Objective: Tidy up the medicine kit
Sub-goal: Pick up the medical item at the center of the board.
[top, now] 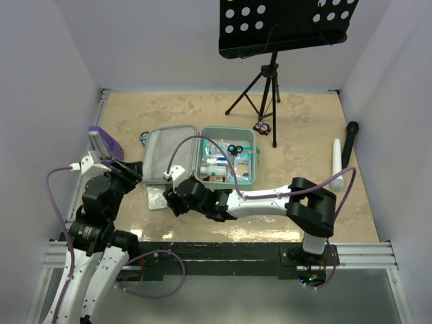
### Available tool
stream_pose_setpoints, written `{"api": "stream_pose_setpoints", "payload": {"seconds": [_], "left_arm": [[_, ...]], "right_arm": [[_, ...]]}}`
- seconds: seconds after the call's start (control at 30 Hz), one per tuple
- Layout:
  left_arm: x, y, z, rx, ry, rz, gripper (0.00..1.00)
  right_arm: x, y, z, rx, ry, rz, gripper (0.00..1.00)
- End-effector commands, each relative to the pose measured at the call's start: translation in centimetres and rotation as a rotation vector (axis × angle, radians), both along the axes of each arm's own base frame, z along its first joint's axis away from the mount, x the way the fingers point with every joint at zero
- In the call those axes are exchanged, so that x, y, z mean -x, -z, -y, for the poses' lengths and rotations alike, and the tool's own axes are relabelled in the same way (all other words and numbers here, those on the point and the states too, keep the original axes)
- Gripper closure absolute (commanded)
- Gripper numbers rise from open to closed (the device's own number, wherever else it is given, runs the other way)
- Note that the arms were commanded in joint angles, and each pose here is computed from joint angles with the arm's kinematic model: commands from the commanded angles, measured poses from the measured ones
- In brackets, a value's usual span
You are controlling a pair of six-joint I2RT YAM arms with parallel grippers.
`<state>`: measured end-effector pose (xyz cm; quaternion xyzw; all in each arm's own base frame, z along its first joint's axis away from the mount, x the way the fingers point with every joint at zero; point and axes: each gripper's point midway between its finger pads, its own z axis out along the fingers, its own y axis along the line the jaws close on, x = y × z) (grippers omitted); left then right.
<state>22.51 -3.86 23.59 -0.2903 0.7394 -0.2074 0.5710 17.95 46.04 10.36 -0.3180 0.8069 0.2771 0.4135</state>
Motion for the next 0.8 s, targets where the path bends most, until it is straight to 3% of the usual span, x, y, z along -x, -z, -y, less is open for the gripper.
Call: {"api": "stream_pose_setpoints", "payload": {"seconds": [0.0, 0.4, 0.6, 0.77], "left_arm": [[1.5, -1.5, -0.7, 0.013, -0.024, 0.01, 0.4], [4.0, -1.4, -2.3, 0.037, -0.094, 0.017, 0.4], [4.2, -1.5, -2.5, 0.032, -0.101, 0.024, 0.39], [4.2, -1.7, -2.5, 0.028, -0.098, 0.033, 0.39]], "right_arm": [[-0.8, -3.4, -4.0, -0.093, 0.004, 0.102, 0.43], [-2.4, 2.6, -7.5, 0.051, 0.105, 0.133, 0.36], [-3.3, 5.4, -7.8, 0.124, 0.151, 0.124, 0.37], [-3.4, 7.7, -7.2, 0.186, 0.179, 0.105, 0.43]]}}
